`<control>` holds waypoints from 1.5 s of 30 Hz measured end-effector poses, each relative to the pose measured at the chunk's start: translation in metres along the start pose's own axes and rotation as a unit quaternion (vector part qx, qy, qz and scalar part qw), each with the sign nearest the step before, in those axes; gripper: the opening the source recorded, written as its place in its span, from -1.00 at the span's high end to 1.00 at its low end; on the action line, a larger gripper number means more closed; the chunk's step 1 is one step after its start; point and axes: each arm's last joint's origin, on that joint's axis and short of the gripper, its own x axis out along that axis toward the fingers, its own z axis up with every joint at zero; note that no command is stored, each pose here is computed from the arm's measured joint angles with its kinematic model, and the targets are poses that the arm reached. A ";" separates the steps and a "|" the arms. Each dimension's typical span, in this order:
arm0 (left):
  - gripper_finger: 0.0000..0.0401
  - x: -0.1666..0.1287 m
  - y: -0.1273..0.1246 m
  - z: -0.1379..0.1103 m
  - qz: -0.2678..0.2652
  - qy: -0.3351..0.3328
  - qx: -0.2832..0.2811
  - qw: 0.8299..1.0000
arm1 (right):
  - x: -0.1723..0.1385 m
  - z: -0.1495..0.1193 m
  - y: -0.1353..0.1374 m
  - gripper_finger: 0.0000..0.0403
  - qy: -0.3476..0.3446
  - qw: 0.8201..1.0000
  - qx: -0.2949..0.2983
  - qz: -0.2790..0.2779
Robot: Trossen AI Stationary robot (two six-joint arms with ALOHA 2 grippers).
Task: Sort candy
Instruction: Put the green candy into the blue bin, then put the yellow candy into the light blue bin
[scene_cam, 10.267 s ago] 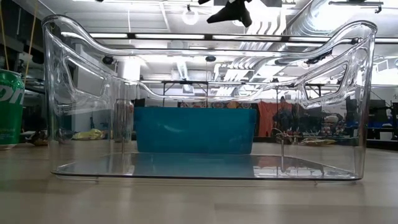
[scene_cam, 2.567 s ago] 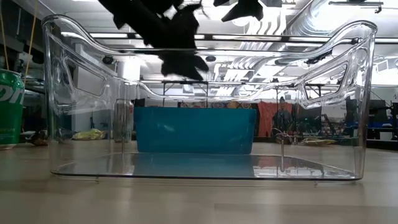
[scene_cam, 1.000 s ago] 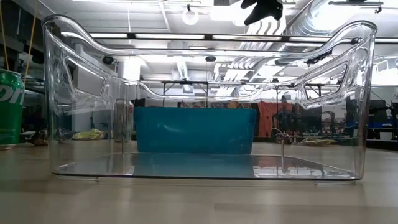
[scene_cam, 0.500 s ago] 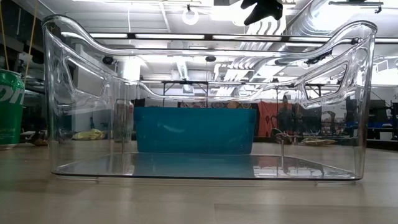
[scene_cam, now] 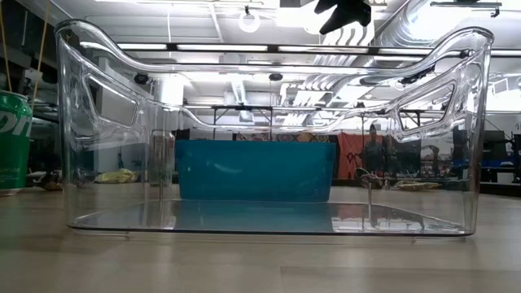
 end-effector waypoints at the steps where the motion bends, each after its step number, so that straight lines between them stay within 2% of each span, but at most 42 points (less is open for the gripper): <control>1: 0.91 -0.013 0.005 0.003 -0.008 -0.017 0.004 1.000 | 0.000 0.000 0.000 -0.25 0.000 1.000 0.000 -0.001; 4: 0.97 -0.055 0.030 0.017 -0.014 -0.098 0.004 0.995 | 0.000 0.000 0.000 -0.25 -0.001 1.000 0.000 -0.001; 6: 0.98 -0.082 0.052 0.028 0.002 -0.186 -0.007 0.983 | 0.000 0.001 0.000 -0.25 -0.003 1.000 0.000 0.000; 8: 0.98 -0.105 0.075 0.041 0.043 -0.285 -0.025 0.957 | 0.000 0.002 0.000 -0.25 -0.009 1.000 0.001 0.001; 11: 0.98 -0.134 0.110 0.063 0.120 -0.404 -0.065 0.905 | 0.000 0.005 0.001 -0.25 -0.025 1.000 0.004 0.003; 14: 0.98 -0.146 0.144 0.090 0.163 -0.460 -0.084 0.869 | 0.000 0.010 0.001 -0.25 -0.053 0.999 0.008 -0.005; 16: 0.98 -0.143 0.163 0.106 0.147 -0.482 -0.087 0.859 | -0.001 0.012 0.002 -0.25 -0.069 0.998 0.011 -0.008; 18: 0.97 -0.133 0.179 0.126 0.105 -0.509 -0.086 0.850 | -0.001 0.015 0.002 -0.25 -0.080 0.997 0.012 -0.007; 21: 0.91 -0.108 0.196 0.150 0.072 -0.509 -0.089 0.853 | -0.001 0.016 0.002 -0.25 -0.088 0.996 0.015 -0.005; 25: 0.72 -0.073 0.208 0.174 0.078 -0.484 -0.110 0.865 | -0.001 0.016 0.002 -0.25 -0.089 0.996 0.027 -0.012; 27: 0.59 -0.056 0.212 0.180 0.086 -0.462 -0.116 0.875 | -0.002 0.016 0.001 -0.25 -0.092 0.995 0.032 -0.022; 32: 0.23 -0.035 0.222 0.185 0.069 -0.430 -0.172 0.884 | -0.002 0.015 0.003 -0.25 -0.089 0.995 0.029 -0.016; 36: -0.02 -0.042 0.224 0.185 0.032 -0.436 -0.170 0.883 | -0.002 0.013 0.007 -0.25 -0.082 0.996 0.024 -0.009; 38: -0.10 -0.055 0.225 0.185 0.004 -0.444 -0.162 0.881 | -0.002 0.010 0.008 -0.25 -0.059 0.998 0.025 0.018; 41: -0.15 -0.084 0.223 0.180 -0.048 -0.472 -0.141 0.869 | -0.002 -0.002 0.011 -0.25 0.025 0.993 0.063 0.094; 43: -0.15 -0.103 0.221 0.173 -0.071 -0.493 -0.129 0.858 | -0.003 -0.014 0.016 -0.25 0.103 0.980 0.101 0.134; 45: -0.15 -0.120 0.219 0.164 -0.077 -0.515 -0.123 0.845 | -0.002 -0.029 0.027 -0.25 0.166 0.968 0.119 0.148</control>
